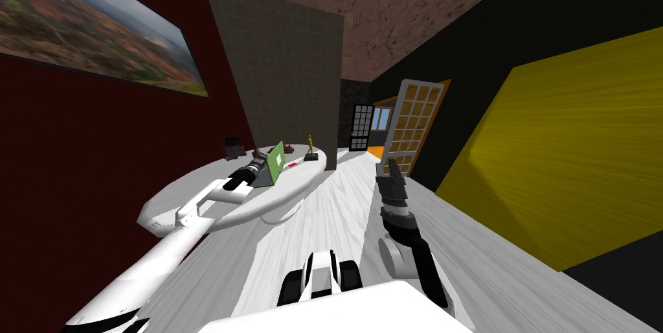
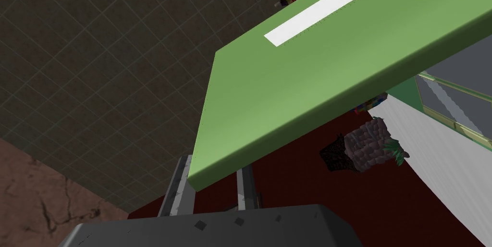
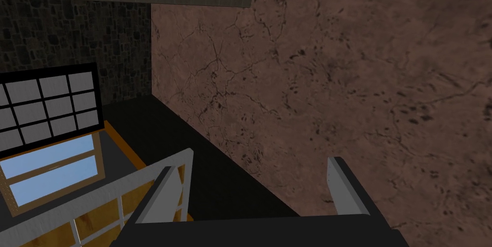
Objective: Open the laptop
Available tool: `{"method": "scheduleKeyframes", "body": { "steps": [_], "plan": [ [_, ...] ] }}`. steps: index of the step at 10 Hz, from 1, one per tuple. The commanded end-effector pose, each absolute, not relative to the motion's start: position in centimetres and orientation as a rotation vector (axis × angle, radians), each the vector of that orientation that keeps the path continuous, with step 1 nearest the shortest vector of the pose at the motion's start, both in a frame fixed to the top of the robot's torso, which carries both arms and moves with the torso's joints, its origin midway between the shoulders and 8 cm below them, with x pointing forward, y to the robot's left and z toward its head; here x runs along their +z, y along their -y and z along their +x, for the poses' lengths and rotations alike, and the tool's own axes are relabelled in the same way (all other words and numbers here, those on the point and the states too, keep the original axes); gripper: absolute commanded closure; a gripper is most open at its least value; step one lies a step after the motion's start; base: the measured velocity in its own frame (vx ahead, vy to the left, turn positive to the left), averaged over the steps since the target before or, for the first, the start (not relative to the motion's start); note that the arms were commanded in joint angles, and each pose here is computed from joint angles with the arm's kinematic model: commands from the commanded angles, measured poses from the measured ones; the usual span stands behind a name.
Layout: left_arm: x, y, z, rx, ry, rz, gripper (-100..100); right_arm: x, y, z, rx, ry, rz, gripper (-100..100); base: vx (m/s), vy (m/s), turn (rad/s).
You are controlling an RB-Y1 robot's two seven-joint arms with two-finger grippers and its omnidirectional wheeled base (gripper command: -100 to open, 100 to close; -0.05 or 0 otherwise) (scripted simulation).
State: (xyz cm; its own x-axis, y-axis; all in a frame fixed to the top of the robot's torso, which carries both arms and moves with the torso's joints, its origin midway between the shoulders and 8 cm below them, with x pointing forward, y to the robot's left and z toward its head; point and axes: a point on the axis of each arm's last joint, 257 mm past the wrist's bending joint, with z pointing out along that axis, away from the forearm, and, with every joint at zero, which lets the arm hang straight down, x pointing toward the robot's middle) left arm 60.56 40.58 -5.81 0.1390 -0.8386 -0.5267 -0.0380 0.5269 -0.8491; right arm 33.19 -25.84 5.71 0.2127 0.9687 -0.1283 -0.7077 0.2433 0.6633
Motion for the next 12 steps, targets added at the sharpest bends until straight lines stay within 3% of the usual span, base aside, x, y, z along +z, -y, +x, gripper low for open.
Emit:
{"method": "scheduleKeyframes", "body": {
  "steps": [1,7,12],
  "plan": [
    [-6.6,-42.2,58.4,-0.645,-1.304,-0.904,100,5.7,25.8,33.2,1.241,-0.594,0.528,0,-0.009,0.043,-0.140],
    [-5.2,-45.2,53.5,-0.567,-1.216,-0.951,100,5.7,25.8,33.2,1.241,-0.594,0.528,0,-0.002,0.038,-0.118],
    [-5.6,-45.4,54.3,-0.687,-1.155,-1.036,100,5.7,25.8,33.2,1.241,-0.594,0.528,0,0.007,0.045,0.017]
  ]
}}
